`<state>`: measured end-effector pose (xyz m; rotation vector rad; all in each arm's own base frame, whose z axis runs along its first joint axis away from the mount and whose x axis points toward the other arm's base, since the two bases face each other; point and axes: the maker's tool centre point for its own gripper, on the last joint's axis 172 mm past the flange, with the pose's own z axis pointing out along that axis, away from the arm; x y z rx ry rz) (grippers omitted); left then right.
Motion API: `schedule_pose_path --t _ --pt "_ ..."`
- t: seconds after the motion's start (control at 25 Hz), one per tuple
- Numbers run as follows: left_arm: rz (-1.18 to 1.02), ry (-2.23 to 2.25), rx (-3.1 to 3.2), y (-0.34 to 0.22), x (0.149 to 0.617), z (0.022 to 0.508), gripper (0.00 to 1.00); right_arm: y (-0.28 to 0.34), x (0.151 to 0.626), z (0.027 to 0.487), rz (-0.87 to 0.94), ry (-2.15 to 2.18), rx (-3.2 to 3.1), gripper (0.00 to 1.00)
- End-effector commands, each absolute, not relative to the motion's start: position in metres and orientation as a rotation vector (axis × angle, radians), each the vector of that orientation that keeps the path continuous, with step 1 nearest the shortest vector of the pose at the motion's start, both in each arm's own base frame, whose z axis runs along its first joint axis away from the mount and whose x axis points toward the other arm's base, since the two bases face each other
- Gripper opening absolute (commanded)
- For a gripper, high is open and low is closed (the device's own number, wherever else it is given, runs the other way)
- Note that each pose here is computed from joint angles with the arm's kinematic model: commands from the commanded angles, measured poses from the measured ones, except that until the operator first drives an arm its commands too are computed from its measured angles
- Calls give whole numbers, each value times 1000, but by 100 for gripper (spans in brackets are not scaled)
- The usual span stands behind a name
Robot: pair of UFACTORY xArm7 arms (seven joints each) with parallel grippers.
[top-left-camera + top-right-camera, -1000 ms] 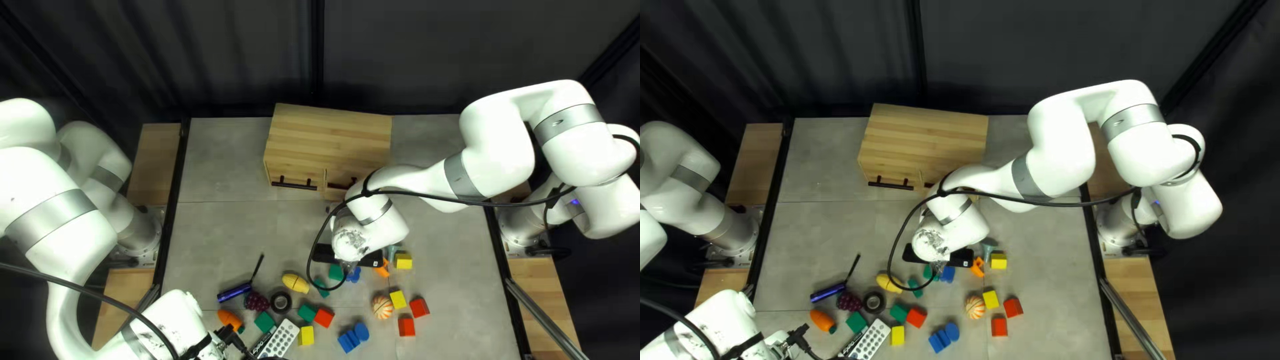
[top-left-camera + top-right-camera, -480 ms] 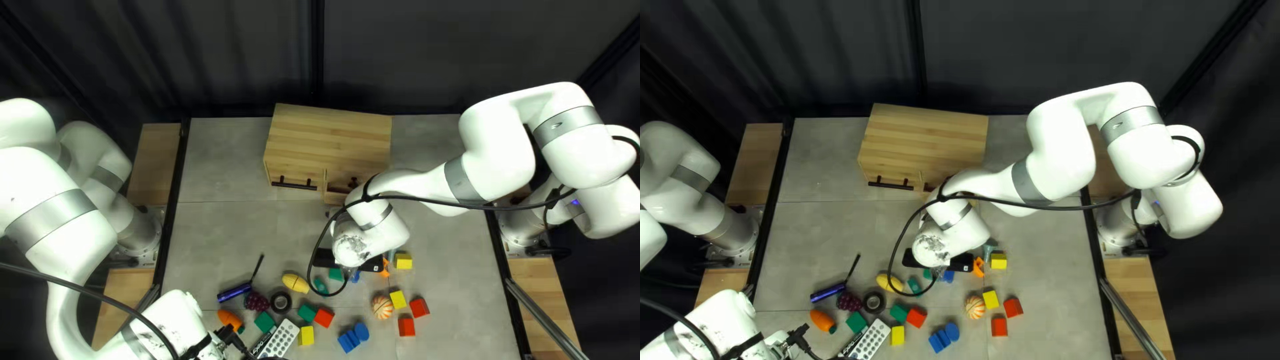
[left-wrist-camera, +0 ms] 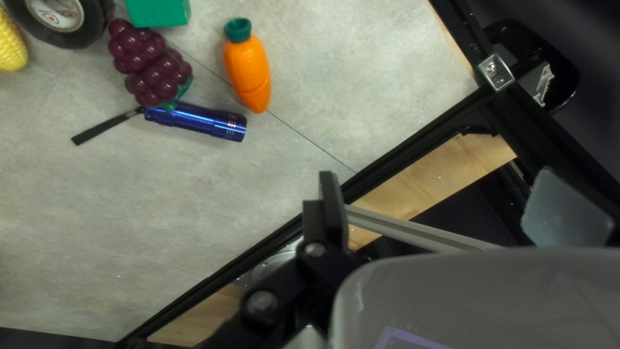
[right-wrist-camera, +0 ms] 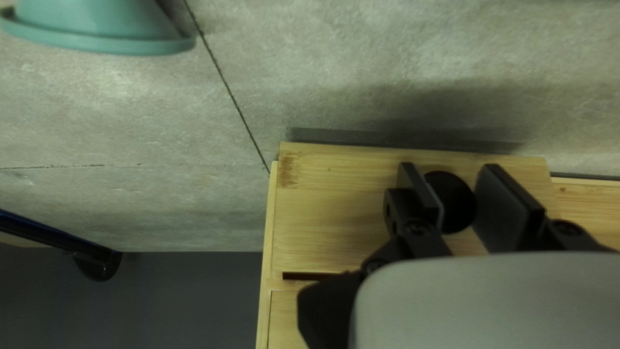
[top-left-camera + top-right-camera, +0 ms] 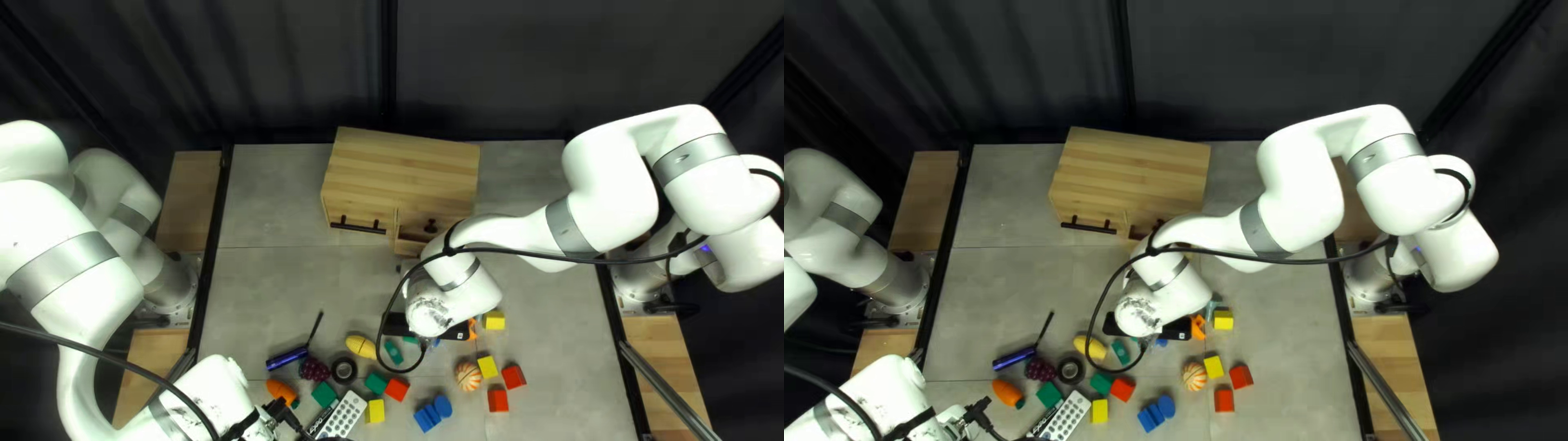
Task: Open drawers and place objects into drawer and close
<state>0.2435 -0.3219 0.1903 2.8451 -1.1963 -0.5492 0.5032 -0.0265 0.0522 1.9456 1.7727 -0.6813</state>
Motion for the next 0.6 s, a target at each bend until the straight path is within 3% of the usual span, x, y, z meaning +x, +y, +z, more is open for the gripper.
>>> schedule_pose_path --t 0.04,0.6 --pt "-549 -1196 2845 -322 243 190 100 -25 505 50 -679 1778 1943 0" --pt "-549 -1196 2845 -322 243 190 100 -15 510 46 -675 1792 1932 0"
